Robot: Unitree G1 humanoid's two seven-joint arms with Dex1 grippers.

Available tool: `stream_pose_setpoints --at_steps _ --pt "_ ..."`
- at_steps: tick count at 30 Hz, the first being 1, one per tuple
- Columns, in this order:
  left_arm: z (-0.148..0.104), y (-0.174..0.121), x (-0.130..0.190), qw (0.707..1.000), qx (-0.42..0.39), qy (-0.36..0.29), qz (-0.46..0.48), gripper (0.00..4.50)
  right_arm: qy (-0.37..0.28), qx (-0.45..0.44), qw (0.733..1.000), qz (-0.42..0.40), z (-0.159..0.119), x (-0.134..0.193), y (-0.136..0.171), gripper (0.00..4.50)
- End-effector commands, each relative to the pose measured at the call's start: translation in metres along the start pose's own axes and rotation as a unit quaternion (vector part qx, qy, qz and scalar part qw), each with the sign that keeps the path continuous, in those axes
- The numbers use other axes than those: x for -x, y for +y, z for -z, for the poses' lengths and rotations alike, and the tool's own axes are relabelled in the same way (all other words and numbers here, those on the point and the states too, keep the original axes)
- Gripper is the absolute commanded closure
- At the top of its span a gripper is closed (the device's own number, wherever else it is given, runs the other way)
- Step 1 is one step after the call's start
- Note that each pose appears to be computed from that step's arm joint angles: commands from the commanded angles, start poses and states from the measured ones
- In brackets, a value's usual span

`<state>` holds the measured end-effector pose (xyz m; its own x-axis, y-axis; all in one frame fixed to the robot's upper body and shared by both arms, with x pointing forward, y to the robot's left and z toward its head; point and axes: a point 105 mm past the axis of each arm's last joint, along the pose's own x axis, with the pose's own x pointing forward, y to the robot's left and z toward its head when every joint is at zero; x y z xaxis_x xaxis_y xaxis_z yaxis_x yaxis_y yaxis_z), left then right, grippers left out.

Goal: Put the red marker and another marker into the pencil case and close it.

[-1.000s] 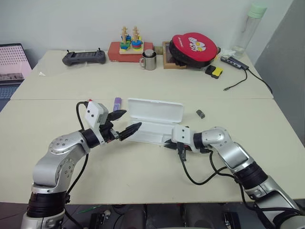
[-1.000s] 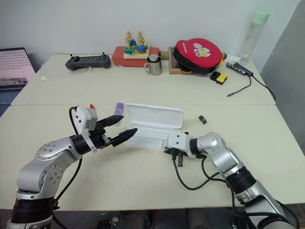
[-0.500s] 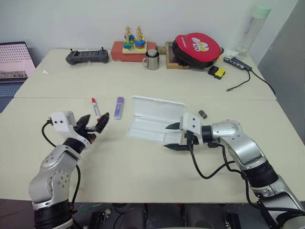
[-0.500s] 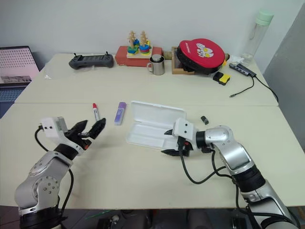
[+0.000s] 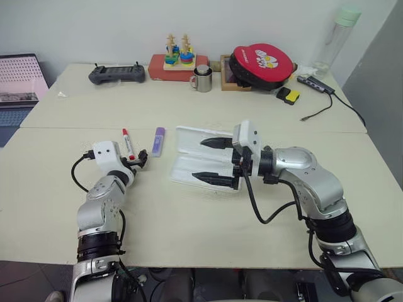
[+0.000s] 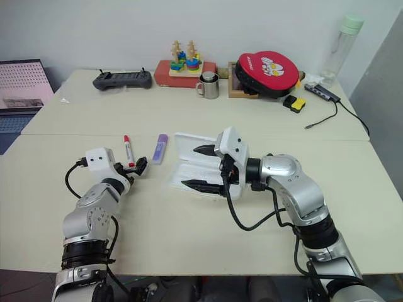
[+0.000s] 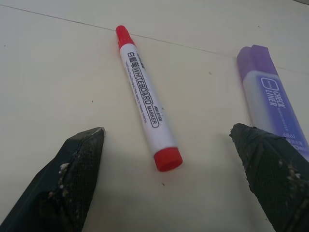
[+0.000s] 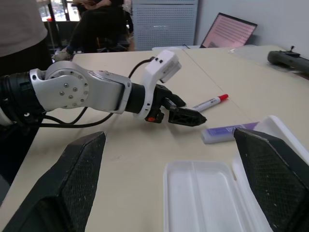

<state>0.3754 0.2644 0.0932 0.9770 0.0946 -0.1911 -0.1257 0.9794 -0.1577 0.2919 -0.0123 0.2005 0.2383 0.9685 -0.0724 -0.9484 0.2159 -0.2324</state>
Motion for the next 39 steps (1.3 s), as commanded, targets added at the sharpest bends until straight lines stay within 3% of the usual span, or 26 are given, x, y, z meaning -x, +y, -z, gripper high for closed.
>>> stream_pose_setpoints --at_steps 1,4,5,10,12,26,30,36,37,38,39 --pt "0.005 0.018 -0.006 0.999 0.017 0.018 -0.042 0.00 -0.030 0.015 0.999 0.006 -0.019 0.000 0.002 0.09" --pt "0.010 0.023 -0.006 0.998 0.013 0.030 -0.048 0.00 -0.036 0.015 0.999 0.021 -0.022 0.001 -0.003 0.09" --pt "0.011 0.024 -0.006 0.998 0.011 0.031 -0.051 0.36 -0.036 0.014 0.999 0.027 -0.022 0.001 -0.005 0.00" --pt "0.019 0.027 -0.005 0.997 0.000 0.051 -0.064 1.27 -0.036 0.006 0.999 0.031 -0.021 0.002 -0.007 0.00" --pt "0.020 0.030 -0.005 0.995 -0.040 0.056 -0.072 1.60 -0.037 0.004 0.999 0.033 -0.021 0.002 -0.008 0.00" --pt "0.022 0.033 -0.010 0.995 -0.023 0.059 -0.083 3.98 -0.038 0.009 0.998 0.041 -0.023 0.004 -0.014 0.00" --pt "0.017 0.035 -0.011 0.995 -0.008 0.048 -0.085 4.01 -0.045 0.009 0.998 0.052 -0.027 0.009 -0.018 0.00" --pt "-0.031 0.029 -0.012 0.997 0.022 -0.047 -0.061 4.01 -0.057 -0.003 0.996 0.063 -0.032 0.021 -0.023 0.00" --pt "-0.053 0.003 -0.008 0.995 0.031 -0.090 0.020 4.01 -0.059 -0.006 0.996 0.066 -0.034 0.028 -0.024 0.00" --pt "-0.090 -0.044 0.014 0.972 0.027 -0.155 0.175 4.01 -0.062 -0.011 0.995 0.072 -0.038 0.040 -0.026 0.00" --pt "-0.110 -0.077 0.039 0.938 0.016 -0.194 0.287 4.01 -0.063 -0.014 0.995 0.076 -0.041 0.049 -0.028 0.00"
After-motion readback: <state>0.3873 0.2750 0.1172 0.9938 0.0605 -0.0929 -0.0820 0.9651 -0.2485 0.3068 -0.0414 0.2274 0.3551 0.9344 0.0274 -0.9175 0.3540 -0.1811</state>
